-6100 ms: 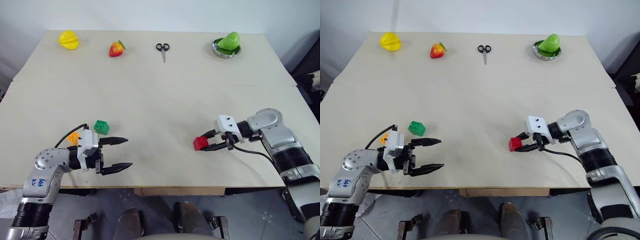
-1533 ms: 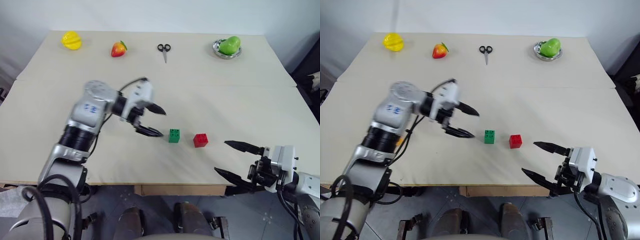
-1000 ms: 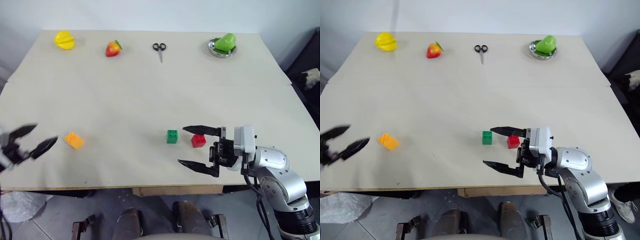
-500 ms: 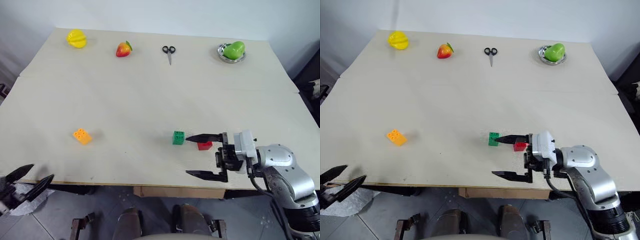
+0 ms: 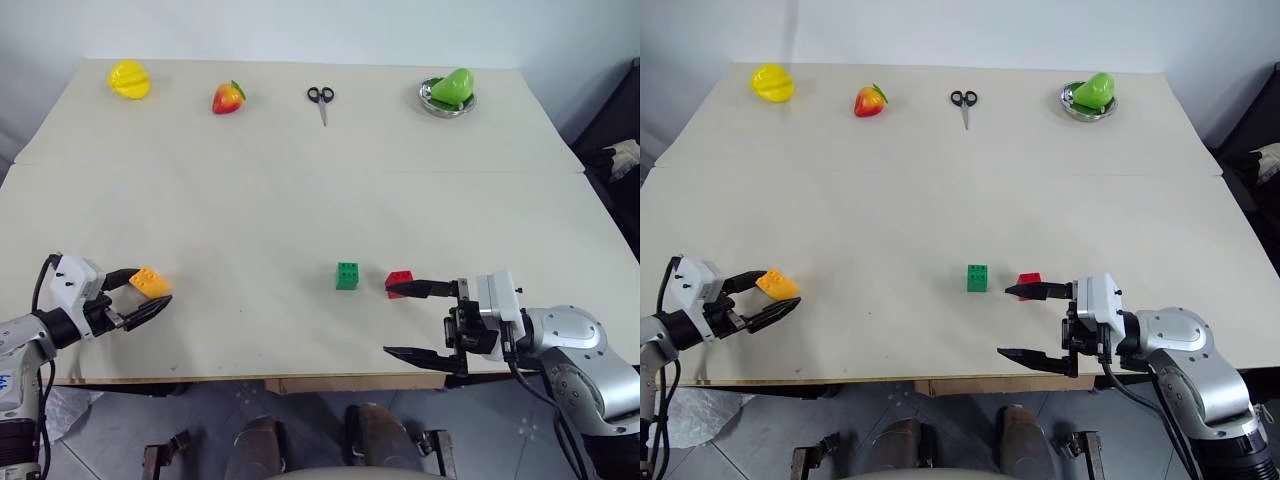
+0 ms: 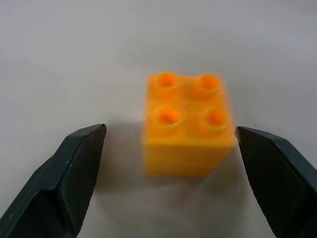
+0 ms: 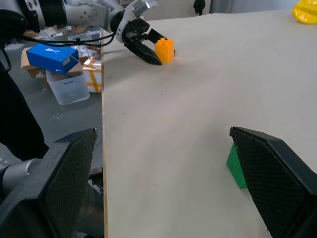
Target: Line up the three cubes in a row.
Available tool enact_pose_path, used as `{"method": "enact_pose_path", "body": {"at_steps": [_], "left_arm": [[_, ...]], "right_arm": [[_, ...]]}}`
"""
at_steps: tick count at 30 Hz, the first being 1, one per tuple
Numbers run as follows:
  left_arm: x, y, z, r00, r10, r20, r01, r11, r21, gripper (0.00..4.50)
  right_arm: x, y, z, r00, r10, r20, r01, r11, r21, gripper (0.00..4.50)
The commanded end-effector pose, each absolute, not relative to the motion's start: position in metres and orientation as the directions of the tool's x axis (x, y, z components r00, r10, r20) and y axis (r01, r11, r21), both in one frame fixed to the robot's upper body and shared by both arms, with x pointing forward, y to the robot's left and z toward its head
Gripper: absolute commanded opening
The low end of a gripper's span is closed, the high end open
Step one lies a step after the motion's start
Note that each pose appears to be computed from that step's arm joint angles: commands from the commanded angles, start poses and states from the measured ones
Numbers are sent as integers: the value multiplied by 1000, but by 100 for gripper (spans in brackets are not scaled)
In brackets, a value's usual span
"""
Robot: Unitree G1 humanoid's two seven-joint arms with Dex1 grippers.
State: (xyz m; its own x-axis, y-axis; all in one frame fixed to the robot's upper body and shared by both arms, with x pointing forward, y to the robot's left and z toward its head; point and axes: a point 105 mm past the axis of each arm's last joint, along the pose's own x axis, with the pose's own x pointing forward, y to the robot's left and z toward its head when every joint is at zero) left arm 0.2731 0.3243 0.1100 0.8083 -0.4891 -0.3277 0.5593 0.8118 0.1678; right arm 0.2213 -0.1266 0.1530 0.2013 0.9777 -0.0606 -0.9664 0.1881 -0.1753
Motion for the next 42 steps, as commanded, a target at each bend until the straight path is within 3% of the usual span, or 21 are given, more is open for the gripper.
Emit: {"method": "enact_pose_path", "body": {"at_steps": [1, 10, 13, 15, 17, 21, 23, 31, 42], "left_arm": [[270, 330, 117, 792, -505, -344, 584, 790, 184, 405], [287, 317, 134, 721, -604, -339, 680, 710, 183, 147], [297, 295, 150, 651, -700, -294, 756, 630, 175, 146], [303, 266, 157, 538, -784, -310, 843, 503, 191, 146], [306, 249, 158, 451, -822, -347, 892, 403, 205, 146], [330, 191, 147, 176, -857, -485, 972, 73, 224, 146], [341, 174, 143, 124, -847, -517, 974, 6, 225, 146], [361, 135, 129, 16, -784, -621, 976, -122, 179, 146], [360, 123, 133, -44, -805, -591, 976, -162, 148, 146]], "right_arm": [[217, -126, 165, 214, 977, -26, -955, 203, -215, 450], [215, -132, 161, 246, 968, -40, -948, 232, -217, 450], [212, -137, 159, 270, 961, -56, -943, 252, -217, 450], [208, -144, 158, 297, 952, -73, -937, 276, -214, 450], [206, -150, 156, 317, 944, -90, -932, 293, -212, 450], [203, -183, 147, 412, 898, -153, -902, 379, -206, 450], [202, -192, 146, 444, 881, -166, -888, 407, -213, 450], [195, -209, 146, 522, 837, -162, -844, 481, -236, 450], [189, -202, 137, 546, 826, -138, -832, 514, -210, 450]]}}
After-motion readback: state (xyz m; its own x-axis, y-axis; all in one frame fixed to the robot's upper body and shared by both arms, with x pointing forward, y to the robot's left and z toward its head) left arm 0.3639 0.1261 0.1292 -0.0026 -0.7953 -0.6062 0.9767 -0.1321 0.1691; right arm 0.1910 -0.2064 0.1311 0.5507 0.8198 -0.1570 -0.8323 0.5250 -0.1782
